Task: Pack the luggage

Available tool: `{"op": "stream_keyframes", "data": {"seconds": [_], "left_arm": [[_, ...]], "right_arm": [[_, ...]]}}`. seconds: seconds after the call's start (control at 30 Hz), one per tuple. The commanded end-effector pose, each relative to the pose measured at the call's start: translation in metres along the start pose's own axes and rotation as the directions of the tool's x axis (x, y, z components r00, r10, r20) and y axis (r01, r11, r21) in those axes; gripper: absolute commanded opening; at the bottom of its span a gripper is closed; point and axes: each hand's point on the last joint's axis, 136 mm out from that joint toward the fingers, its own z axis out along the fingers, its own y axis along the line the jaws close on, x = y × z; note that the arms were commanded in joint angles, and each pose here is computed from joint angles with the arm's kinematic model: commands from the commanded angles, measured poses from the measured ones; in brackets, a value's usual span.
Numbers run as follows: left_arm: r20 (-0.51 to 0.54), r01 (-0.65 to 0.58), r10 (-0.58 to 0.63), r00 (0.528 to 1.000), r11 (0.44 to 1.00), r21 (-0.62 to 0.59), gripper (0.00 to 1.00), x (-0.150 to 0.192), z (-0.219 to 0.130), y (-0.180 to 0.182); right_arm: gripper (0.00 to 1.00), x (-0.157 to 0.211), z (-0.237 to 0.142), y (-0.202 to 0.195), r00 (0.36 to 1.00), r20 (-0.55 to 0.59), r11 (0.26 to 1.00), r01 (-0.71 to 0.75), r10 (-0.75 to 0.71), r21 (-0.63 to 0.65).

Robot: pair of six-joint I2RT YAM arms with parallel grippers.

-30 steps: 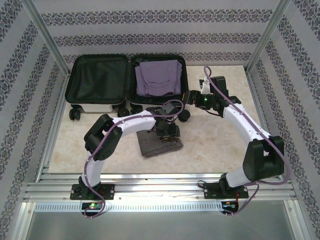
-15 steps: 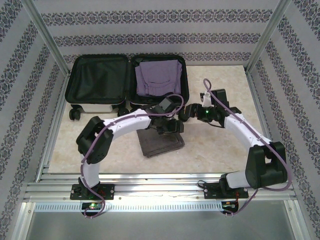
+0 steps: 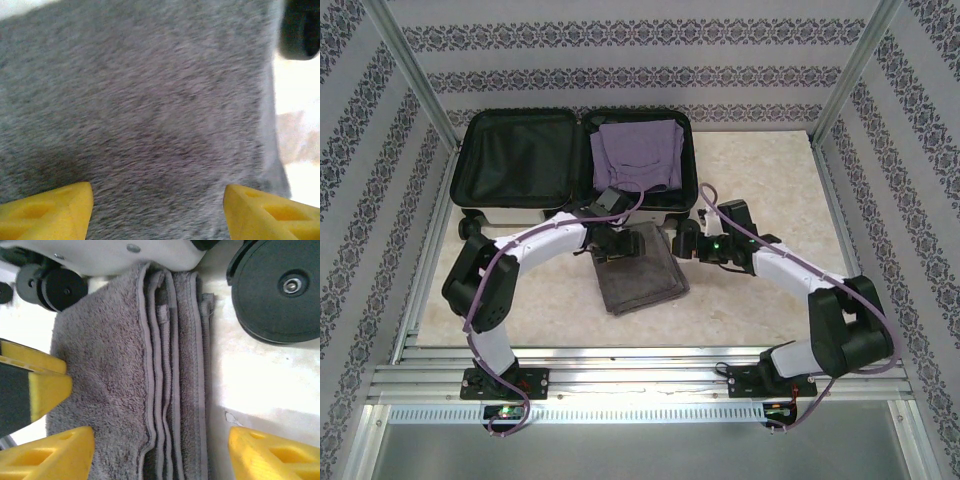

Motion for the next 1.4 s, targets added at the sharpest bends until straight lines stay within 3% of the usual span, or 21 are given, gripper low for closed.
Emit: {"op": "stream_keyframes", "data": {"seconds": [0.0, 0.2, 0.6, 0.93, 1.03, 1.37], "left_arm": [[0.011, -0.009, 0.01, 1.0, 0.999, -0.049, 0.7, 0.006, -0.02, 0.019], [0.034, 0.014, -0.011, 0.999, 0.997, -0.075, 0.71, 0.008, -0.031, 0.036], [0.024, 0.078, -0.076, 0.997, 0.993, -0.087, 0.73, 0.028, -0.033, 0.058], [0.017, 0.118, -0.117, 0.993, 0.992, -0.052, 0.73, 0.035, -0.02, 0.061], [0.005, 0.127, -0.127, 0.992, 0.991, -0.045, 0.73, 0.036, -0.015, 0.06], [-0.015, 0.136, -0.137, 0.991, 0.991, -0.016, 0.73, 0.035, -0.004, 0.055]], "right_arm": [[0.72, -0.012, 0.011, 0.011, 0.995, 0.01, 0.995, 0.103, -0.103, 0.013], [0.76, -0.012, 0.035, 0.015, 0.985, -0.035, 0.985, 0.168, -0.167, 0.044], [0.79, 0.001, 0.065, -0.01, 0.982, -0.126, 0.974, 0.163, -0.144, 0.158], [0.76, 0.012, 0.078, 0.003, 0.973, -0.163, 0.979, 0.179, -0.162, 0.101], [0.71, 0.013, 0.08, 0.004, 0.973, -0.169, 0.981, 0.172, -0.155, 0.094], [0.37, 0.018, 0.082, 0.012, 0.969, -0.19, 0.984, 0.17, -0.158, 0.052]]}}
